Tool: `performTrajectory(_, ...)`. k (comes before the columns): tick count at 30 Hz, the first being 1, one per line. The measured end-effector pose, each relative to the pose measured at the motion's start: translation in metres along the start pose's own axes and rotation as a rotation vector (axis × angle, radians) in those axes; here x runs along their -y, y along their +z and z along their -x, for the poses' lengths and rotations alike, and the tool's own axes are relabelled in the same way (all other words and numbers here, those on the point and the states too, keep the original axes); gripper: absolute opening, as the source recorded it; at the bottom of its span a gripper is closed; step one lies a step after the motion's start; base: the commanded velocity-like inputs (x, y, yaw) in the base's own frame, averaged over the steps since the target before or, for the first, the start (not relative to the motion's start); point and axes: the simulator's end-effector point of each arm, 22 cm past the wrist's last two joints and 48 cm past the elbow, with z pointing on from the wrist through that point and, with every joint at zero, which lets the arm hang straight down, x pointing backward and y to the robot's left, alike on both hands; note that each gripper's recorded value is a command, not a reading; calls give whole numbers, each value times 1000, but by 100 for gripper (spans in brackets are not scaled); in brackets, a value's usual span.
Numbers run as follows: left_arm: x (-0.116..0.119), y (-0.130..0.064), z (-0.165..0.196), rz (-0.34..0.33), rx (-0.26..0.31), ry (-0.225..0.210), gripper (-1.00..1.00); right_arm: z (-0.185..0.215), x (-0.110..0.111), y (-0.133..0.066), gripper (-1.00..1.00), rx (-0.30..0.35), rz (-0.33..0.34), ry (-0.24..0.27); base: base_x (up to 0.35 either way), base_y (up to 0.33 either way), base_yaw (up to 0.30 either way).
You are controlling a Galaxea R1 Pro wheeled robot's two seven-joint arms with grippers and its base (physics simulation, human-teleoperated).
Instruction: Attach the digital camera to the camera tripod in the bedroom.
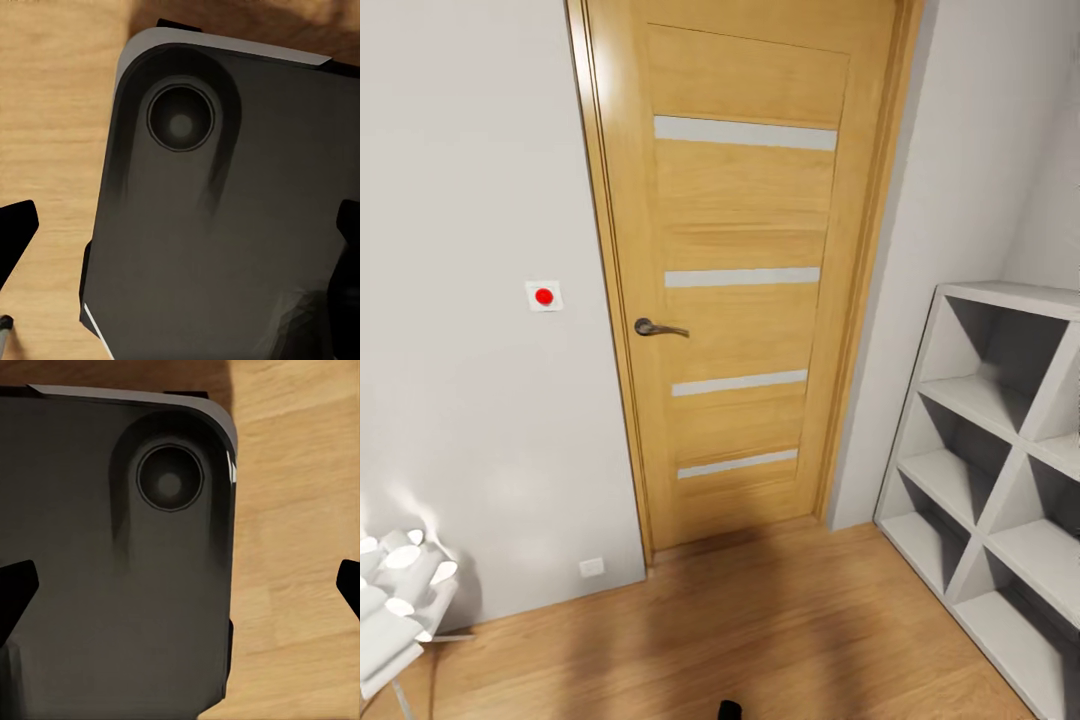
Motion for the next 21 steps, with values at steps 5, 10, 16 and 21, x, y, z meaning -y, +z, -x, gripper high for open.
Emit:
performTrajectory(5,0,0,0,0,0,1,100,0,1,0,100,-1,-2,-1,11,4,-20)
performTrajectory(10,0,0,0,0,1,2,100,0,3,0,100,-1,-3,-3,149,162,-3)
performTrajectory(16,1,0,0,-1,0,3,100,0,3,0,100,-1,-3,-4,211,230,0)
performTrajectory(21,1,0,0,-2,0,3,100,0,3,0,100,0,-3,-5,127,127,0)
